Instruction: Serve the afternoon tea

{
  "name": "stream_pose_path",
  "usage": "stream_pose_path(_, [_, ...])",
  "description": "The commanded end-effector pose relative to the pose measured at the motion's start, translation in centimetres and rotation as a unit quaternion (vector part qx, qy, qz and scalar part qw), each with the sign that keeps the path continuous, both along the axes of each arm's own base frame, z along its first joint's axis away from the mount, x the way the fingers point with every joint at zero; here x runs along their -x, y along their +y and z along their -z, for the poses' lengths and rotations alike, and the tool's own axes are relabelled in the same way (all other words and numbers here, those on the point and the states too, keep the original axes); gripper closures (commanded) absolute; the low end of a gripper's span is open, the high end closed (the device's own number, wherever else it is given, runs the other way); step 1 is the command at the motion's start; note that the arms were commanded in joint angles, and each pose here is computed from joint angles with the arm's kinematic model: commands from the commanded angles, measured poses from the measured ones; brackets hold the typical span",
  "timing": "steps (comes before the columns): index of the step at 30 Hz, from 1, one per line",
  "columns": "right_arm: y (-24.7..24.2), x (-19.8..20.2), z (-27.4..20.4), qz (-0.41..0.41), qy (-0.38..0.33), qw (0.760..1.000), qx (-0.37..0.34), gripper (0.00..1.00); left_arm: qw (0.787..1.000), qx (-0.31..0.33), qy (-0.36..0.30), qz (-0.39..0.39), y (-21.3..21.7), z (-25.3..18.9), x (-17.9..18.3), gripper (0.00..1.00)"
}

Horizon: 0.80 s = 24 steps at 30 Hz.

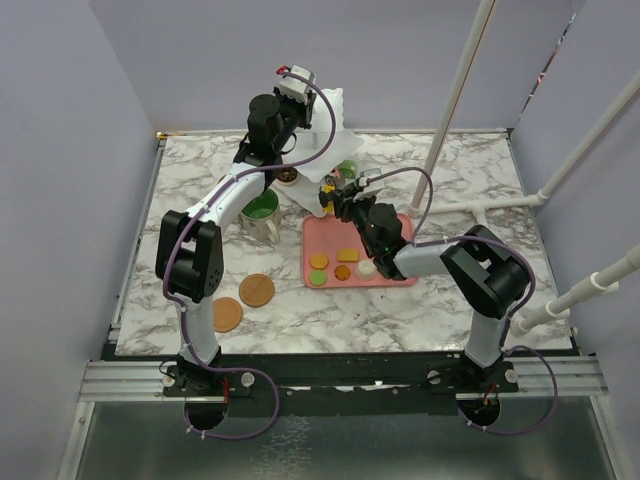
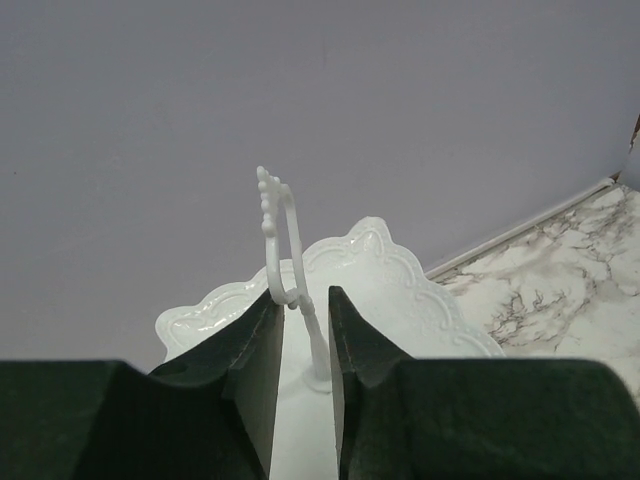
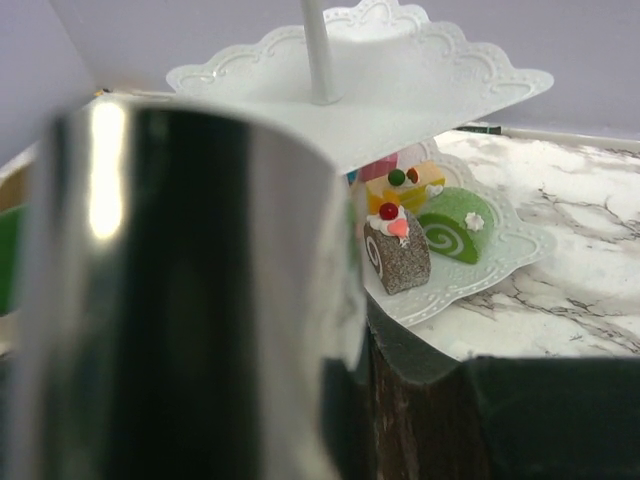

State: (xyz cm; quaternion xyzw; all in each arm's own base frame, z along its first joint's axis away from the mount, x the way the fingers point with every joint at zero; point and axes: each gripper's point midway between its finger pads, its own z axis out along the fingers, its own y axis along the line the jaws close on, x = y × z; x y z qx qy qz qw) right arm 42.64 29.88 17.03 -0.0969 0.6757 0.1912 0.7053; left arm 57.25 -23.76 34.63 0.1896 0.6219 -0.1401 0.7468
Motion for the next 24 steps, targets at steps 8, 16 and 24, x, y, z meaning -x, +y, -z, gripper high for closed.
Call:
stream_pose_path(8, [0.9,-4.5,-0.7,-0.009,-0.054,0.998,0.014,0.78,0.999,0.005,-0.03,0.013,0.1,-3.4,1.4,0.58])
stream_pose_path(16, [2.2,-5.9,1.3,-0.027,-0.038,0.999,0.02,0.77,1.0,0.002,-0.026,0.014,0.2,-3.5,1.6,0.57])
stream_pose_path(24, [2.0,-5.2,4.1,-0.036,-0.01,0.999,0.035,0.69,1.0,0.003,-0.024,0.012,0.3,-3.3,1.5,0.56])
